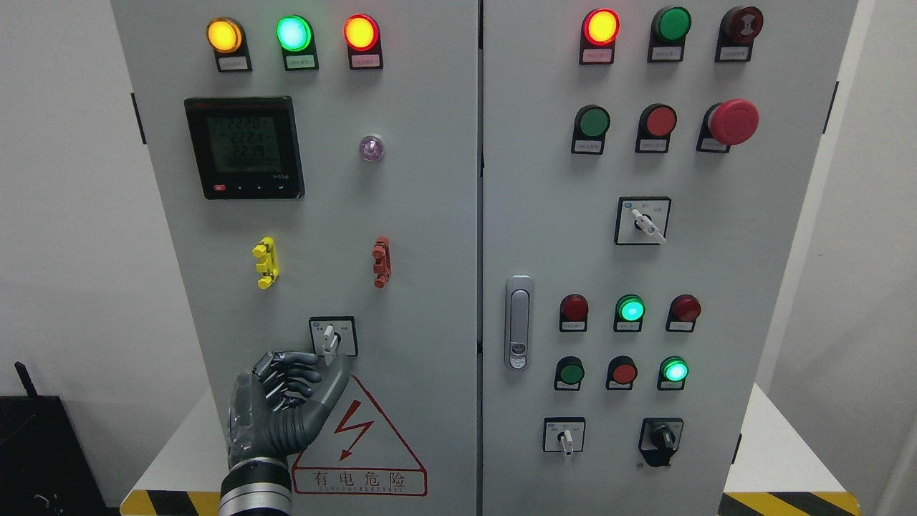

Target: Turn on light switch 1

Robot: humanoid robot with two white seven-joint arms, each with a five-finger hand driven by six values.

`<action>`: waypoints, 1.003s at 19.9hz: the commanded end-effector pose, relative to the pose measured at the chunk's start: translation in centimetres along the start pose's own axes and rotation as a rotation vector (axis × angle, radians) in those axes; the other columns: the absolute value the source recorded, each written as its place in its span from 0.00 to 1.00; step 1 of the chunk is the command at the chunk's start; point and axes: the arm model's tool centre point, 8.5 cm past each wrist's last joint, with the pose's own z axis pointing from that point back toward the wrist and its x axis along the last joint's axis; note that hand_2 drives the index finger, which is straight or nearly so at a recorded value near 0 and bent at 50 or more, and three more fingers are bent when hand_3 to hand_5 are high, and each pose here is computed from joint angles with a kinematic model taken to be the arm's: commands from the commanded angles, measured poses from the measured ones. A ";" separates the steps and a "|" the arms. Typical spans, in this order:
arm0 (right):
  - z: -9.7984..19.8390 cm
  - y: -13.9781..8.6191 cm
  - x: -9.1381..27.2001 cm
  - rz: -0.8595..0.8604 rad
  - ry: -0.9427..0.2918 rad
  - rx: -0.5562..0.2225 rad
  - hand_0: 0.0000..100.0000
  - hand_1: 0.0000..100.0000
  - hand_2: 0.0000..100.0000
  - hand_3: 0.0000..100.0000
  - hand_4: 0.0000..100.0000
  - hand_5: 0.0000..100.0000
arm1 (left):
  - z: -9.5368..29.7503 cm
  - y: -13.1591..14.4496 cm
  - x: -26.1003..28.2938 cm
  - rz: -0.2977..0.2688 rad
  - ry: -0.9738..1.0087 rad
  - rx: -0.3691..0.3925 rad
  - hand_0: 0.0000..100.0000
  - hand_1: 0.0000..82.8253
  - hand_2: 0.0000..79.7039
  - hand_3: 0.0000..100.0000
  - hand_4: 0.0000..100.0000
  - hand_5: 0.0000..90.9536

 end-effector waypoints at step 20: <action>0.0 0.0 0.0 -0.024 0.003 0.001 0.00 0.00 0.00 0.00 0.00 0.00 | -0.8 -0.5 0.1 -0.002 0.027 0.006 0.15 0.91 0.68 0.75 0.80 0.76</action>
